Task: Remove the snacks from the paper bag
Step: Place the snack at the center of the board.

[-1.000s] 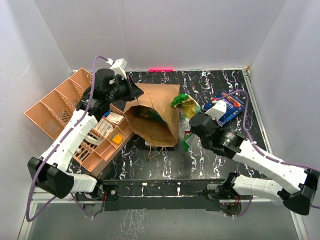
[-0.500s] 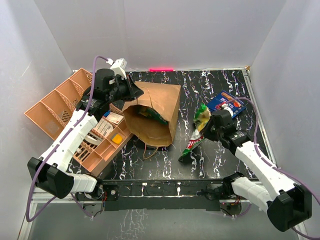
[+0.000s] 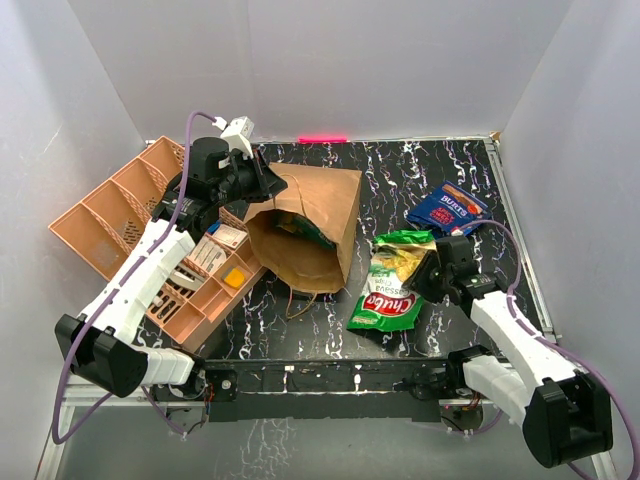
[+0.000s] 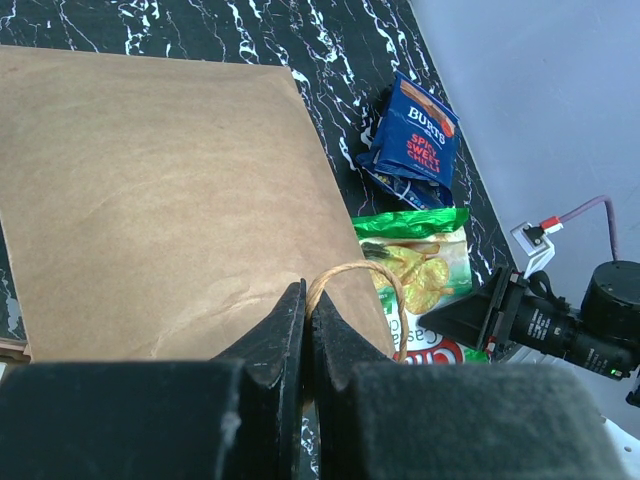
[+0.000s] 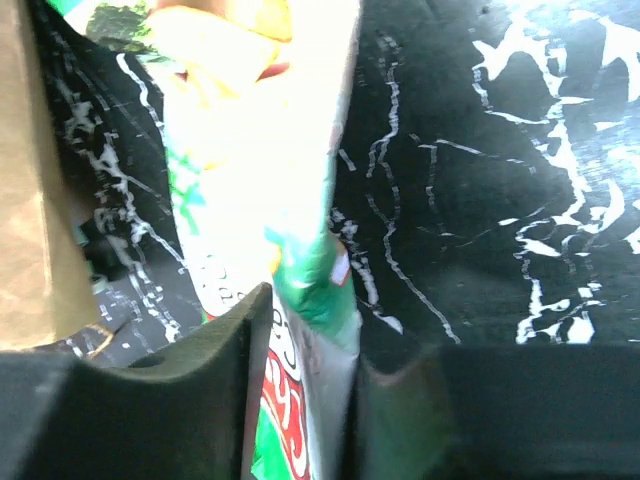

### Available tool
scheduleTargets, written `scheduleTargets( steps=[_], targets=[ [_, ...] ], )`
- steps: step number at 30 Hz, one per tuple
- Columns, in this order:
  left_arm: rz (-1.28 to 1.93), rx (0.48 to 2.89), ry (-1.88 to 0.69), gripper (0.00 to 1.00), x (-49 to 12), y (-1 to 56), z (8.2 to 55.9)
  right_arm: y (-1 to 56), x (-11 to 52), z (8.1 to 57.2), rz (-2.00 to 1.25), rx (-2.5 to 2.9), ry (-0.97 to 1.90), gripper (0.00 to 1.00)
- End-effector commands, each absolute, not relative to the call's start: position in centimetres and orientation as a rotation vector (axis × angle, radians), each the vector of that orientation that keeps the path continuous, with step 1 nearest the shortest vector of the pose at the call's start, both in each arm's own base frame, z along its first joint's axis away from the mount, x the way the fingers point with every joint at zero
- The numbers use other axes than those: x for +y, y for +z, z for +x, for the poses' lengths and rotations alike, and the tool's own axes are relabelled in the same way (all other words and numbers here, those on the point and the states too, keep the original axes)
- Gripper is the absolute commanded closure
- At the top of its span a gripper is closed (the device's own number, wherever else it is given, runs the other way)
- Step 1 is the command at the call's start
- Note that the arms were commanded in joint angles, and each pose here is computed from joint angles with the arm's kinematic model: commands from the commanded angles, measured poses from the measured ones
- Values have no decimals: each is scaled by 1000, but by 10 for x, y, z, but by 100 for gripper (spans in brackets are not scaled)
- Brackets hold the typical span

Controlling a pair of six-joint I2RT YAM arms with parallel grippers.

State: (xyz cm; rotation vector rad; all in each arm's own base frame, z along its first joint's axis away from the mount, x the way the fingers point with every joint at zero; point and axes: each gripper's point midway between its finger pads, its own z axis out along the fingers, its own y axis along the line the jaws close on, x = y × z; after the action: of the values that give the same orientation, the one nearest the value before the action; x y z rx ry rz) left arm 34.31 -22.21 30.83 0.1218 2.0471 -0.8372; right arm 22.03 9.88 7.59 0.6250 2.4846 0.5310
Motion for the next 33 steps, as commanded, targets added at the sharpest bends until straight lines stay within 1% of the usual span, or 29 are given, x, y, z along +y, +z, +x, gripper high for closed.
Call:
scheduleTargets(
  steps=[1,4,6,10,13,18,21,24,29,33],
  targets=[
    [131,1965,-863,100,-220,337,340,74,83,229,764,2403,460,59],
    [131,1963,-856,100,-218,338,338,71,75,226,805,2407,411,45],
    [131,1961,-846,100,-217,339,338,81,70,227,811,2387,385,36],
    [132,1958,-845,100,-216,339,337,109,56,229,822,2297,327,14],
    [135,1954,-858,100,-218,340,338,133,47,234,805,2223,300,4],
    [134,1953,-869,100,-220,341,338,170,62,263,516,2154,370,2],
    [135,1954,-872,100,-220,342,337,178,65,279,434,2151,348,2],
    [132,1951,-866,100,-218,344,336,175,71,293,363,2164,352,2],
    [137,1951,-878,100,-221,345,337,152,104,313,189,2185,504,2],
    [135,1950,-894,100,-223,347,337,134,111,334,196,2216,520,2]
  ],
)
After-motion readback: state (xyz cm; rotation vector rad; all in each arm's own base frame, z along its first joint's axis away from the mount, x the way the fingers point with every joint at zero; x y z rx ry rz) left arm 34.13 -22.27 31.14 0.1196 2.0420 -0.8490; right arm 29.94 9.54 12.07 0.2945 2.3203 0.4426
